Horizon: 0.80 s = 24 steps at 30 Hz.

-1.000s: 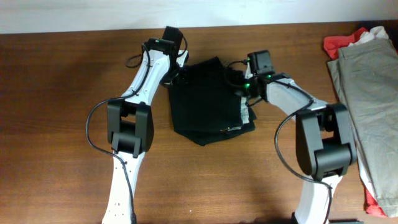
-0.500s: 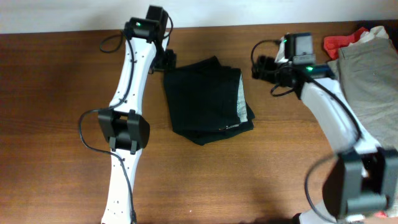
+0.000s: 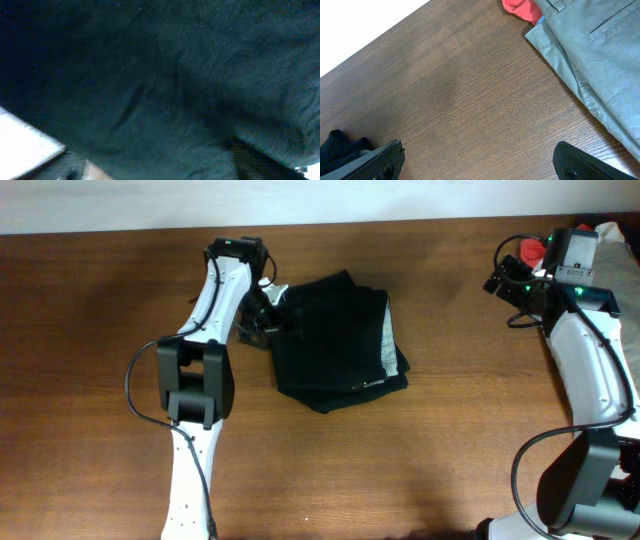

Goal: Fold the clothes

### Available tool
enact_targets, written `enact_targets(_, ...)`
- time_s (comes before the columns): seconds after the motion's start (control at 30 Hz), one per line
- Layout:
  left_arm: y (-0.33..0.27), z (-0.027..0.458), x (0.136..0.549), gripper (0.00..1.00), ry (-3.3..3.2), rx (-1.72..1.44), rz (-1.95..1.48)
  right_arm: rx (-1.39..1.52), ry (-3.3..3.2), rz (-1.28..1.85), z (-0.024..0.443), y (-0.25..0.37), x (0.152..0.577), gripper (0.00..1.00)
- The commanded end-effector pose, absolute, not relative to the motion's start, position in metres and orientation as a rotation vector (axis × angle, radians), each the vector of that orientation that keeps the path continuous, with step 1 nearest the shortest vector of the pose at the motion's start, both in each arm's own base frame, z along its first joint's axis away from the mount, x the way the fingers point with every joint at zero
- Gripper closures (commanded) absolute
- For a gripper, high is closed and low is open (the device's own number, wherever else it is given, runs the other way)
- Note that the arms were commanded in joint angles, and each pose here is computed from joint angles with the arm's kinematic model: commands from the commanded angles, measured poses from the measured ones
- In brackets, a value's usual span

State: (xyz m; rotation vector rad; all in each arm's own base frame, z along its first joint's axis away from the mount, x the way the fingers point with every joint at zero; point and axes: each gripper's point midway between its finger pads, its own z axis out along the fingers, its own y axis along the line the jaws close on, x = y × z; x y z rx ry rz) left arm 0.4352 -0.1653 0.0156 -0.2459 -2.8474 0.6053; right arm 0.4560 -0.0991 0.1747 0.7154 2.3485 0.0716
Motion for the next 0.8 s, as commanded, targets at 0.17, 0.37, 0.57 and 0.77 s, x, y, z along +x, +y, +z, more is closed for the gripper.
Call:
enact_targets(0.17, -0.166, -0.025, 0.444, 0.99, -2.858, -0.173, 0.672, 0.721, 2.349, 0.054, 0.174, -0.102, 0.455, 0.01)
enact_targets(0.37, -0.010, -0.038, 0.498, 0.99, -3.035, 0.403, 0.481, 0.721, 2.349, 0.054, 0.174, -0.102, 0.455, 0.01)
enact_targets(0.57, 0.208, -0.042, 0.468, 0.99, -2.849, 1.380, 0.359, 0.721, 2.349, 0.054, 0.174, -0.102, 0.455, 0.01)
enact_targets(0.77, 0.319, -0.042, 0.401, 0.99, -2.461, 1.999, 0.366, 0.721, 2.349, 0.054, 0.174, -0.102, 0.455, 0.01)
